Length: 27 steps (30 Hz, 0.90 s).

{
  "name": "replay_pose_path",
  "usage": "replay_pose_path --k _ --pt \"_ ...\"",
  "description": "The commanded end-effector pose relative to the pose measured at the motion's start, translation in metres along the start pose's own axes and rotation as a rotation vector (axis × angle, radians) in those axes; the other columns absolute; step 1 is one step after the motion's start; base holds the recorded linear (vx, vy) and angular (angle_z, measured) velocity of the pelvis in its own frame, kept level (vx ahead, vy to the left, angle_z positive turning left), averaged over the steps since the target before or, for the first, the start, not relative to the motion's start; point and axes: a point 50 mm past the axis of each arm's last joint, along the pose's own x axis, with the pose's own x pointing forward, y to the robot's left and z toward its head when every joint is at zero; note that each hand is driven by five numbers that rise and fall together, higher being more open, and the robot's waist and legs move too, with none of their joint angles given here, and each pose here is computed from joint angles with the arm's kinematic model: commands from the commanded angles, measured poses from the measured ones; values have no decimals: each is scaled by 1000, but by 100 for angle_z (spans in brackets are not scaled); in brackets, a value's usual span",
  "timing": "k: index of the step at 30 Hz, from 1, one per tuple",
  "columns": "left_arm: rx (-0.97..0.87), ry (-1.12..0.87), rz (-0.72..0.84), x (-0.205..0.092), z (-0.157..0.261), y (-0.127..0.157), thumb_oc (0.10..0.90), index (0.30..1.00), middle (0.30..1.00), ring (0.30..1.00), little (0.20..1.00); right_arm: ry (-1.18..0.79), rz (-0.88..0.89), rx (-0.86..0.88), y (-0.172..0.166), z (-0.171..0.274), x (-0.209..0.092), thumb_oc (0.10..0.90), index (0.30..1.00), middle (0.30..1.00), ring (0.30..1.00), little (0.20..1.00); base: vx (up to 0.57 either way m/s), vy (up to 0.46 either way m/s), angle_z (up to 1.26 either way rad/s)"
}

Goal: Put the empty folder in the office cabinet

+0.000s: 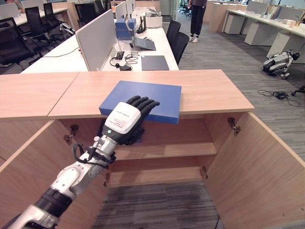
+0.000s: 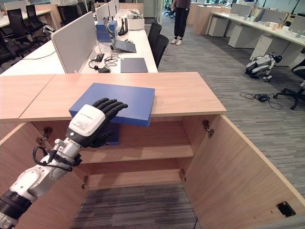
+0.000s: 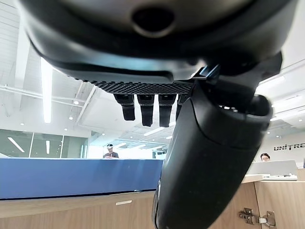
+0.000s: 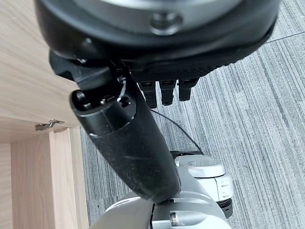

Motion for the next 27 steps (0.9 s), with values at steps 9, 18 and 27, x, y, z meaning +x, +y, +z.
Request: replay_pose_path --k 9,18,27 --pt "142 -30 244 68 -10 55 800 900 900 900 900 -154 57 -31 9 42 2 800 900 900 900 900 6 -1 -2" --pt "168 -19 219 72 -14 54 800 900 900 900 900 -188 69 -27 8 46 0 800 900 900 900 900 9 0 -2" --pt "200 -4 193 76 -19 52 800 900 900 900 900 -236 103 -32 10 51 -4 800 900 900 900 900 0 0 -1"
